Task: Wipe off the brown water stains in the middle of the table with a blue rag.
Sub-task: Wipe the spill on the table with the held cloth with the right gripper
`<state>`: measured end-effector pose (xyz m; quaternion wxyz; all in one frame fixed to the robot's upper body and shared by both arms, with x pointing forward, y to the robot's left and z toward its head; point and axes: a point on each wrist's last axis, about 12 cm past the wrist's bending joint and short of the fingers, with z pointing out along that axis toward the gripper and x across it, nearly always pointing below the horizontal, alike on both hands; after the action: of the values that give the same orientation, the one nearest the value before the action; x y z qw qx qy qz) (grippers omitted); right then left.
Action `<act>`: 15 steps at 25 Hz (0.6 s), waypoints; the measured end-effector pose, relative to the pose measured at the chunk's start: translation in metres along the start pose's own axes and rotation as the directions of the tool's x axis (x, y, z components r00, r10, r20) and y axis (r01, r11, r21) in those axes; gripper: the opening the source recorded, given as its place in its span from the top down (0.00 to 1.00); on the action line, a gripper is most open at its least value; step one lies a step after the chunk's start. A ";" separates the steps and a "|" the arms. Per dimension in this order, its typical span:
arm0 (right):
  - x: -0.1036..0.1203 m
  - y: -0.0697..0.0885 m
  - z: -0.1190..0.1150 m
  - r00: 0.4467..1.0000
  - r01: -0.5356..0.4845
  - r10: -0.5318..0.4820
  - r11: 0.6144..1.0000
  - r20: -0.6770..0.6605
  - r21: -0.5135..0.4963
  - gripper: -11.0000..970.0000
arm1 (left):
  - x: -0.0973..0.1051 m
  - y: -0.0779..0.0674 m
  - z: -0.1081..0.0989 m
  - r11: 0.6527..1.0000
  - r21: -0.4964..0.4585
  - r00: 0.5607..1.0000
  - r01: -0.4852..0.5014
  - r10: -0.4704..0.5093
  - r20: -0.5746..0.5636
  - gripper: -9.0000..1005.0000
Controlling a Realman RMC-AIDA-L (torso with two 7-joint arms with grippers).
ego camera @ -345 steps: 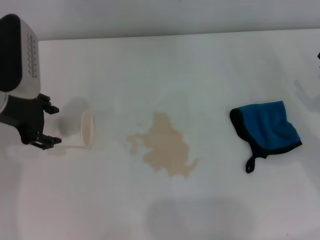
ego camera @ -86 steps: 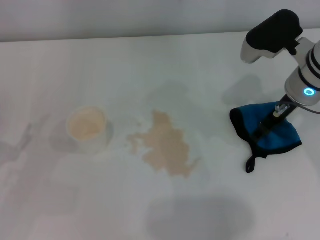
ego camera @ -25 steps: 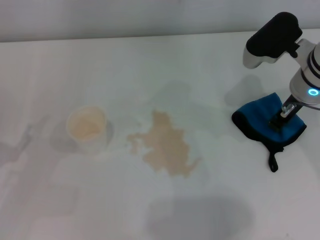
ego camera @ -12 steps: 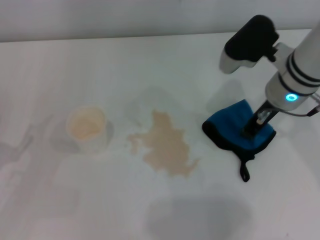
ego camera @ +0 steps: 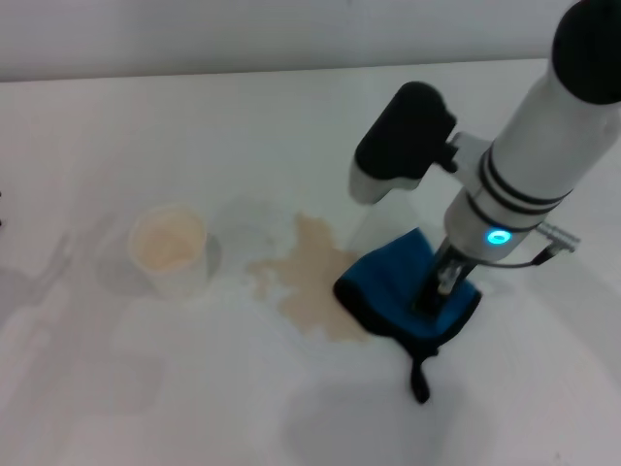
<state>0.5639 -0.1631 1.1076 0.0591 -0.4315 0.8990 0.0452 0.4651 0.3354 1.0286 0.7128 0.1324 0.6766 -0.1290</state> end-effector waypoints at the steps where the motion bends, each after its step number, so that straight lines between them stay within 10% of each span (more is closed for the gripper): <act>1: -0.002 0.005 0.000 1.000 0.016 -0.016 1.000 0.002 -0.011 0.94 | 0.000 0.000 0.001 1.000 0.001 1.000 -0.001 0.001 0.001 0.12; 15: -0.021 0.060 0.004 0.979 0.203 -0.202 0.969 0.019 -0.141 0.94 | -0.006 -0.001 0.011 0.999 0.030 1.000 -0.012 0.011 0.026 0.13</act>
<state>0.5308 -0.1092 1.1082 0.0347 -0.5239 0.8447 0.1039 0.4749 0.3300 1.0346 0.7199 0.1453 0.6647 -0.1369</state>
